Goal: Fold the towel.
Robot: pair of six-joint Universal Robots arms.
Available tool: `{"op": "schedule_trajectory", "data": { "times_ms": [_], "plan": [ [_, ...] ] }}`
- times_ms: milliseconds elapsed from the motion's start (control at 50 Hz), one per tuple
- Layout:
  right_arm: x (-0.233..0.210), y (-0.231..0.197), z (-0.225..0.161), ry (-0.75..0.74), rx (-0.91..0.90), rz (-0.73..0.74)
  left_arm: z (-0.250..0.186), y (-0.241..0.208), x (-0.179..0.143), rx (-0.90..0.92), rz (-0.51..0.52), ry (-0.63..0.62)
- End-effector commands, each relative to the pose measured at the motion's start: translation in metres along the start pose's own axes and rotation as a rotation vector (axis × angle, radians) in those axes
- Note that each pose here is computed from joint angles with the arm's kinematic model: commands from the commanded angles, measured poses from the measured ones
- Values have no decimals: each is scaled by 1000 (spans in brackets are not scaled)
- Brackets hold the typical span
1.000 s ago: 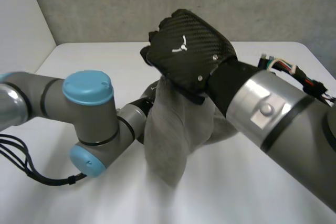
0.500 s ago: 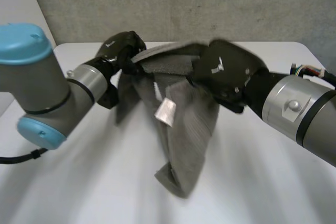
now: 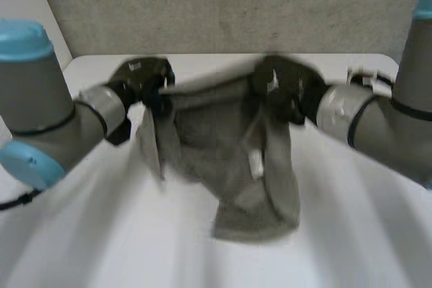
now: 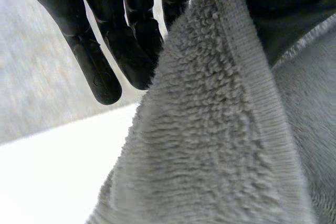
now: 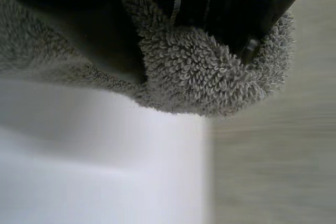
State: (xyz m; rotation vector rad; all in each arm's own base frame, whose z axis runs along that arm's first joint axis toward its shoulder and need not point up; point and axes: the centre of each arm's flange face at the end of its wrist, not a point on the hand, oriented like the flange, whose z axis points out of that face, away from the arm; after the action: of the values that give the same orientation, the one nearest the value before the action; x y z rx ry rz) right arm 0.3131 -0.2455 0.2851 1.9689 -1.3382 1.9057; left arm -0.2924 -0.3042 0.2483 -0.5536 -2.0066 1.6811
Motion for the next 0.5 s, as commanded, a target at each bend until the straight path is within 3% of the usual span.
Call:
{"op": "schedule_trajectory", "data": {
  "times_ms": [20,140,240,400,500],
  "plan": [
    [76,-39,21,605,356,-189,5,-110,3,373,72,15],
    [77,-41,18,723,436,-260,-8,-137,1,495,98,6],
    [42,-25,25,578,440,-244,-8,-111,-9,422,93,-16],
    [-42,15,29,177,328,-85,-9,-11,-27,111,52,-43],
    [-57,30,19,67,237,-54,-14,41,-23,-47,98,-1]
  ]
}}
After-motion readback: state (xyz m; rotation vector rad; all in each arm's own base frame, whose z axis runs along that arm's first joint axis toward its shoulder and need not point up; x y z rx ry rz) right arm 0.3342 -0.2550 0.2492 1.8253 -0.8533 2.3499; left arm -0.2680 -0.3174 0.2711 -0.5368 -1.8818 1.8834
